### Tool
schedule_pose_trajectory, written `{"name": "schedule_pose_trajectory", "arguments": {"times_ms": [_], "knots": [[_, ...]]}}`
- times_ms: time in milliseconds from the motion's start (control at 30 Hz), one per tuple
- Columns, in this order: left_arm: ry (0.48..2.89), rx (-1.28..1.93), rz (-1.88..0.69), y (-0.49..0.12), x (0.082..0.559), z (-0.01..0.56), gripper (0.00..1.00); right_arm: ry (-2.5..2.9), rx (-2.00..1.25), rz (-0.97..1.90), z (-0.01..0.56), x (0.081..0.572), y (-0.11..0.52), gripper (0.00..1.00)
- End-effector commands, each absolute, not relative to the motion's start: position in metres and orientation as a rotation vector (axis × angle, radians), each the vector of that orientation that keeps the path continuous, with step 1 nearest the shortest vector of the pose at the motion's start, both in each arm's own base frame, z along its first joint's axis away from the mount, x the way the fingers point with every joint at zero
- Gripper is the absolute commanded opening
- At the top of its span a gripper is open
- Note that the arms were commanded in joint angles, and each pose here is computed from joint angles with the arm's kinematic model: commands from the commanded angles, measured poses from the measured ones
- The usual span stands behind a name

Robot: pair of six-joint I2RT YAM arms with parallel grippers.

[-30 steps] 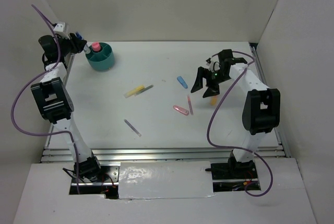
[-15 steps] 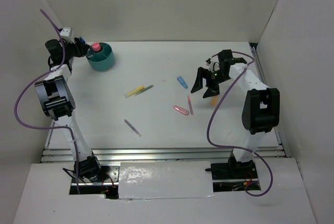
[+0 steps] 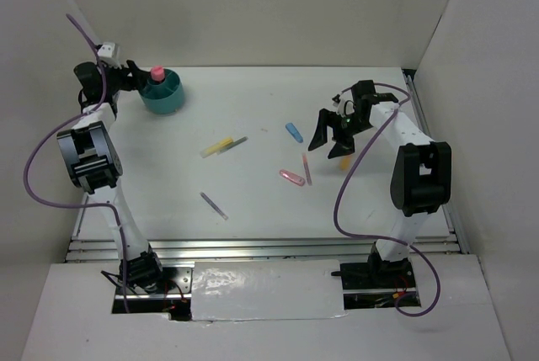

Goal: Sort the stationery into containers
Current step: Place the stationery in the storage box, then pick up the stationery from the center of the board.

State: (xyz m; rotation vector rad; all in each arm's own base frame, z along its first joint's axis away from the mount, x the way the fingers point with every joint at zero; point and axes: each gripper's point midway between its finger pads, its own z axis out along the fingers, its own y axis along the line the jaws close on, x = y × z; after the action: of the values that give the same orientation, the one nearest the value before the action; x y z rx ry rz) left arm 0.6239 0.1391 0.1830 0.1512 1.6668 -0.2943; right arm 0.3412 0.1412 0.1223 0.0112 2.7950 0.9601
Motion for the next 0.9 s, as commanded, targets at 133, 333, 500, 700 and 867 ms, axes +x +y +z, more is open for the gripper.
{"name": "schedule_pose_trajectory", "arguments": {"times_ms": [133, 333, 500, 700, 867], "knots": [[1.464, 0.263, -0.223, 0.136, 0.585, 0.321, 0.85, 2.686, -0.067, 0.898, 0.161, 0.338, 0.134, 0.89], [1.59, 0.662, -0.214, 0.069, 0.512, 0.346, 0.72, 2.671, -0.098, 0.74, 0.156, 0.337, 0.11, 0.88], [1.861, 1.027, -0.278, -0.018, 0.419, 0.269, 0.68, 2.694, -0.064, 0.509, 0.138, 0.341, 0.084, 0.85], [1.93, 0.971, -0.258, -0.051, 0.373, 0.228, 0.69, 2.737, 0.103, 0.145, 0.107, 0.356, 0.034, 0.8], [1.93, 0.909, -0.183, -0.068, 0.355, 0.211, 0.86, 2.769, 0.155, 0.056, 0.084, 0.372, 0.024, 0.81]]}}
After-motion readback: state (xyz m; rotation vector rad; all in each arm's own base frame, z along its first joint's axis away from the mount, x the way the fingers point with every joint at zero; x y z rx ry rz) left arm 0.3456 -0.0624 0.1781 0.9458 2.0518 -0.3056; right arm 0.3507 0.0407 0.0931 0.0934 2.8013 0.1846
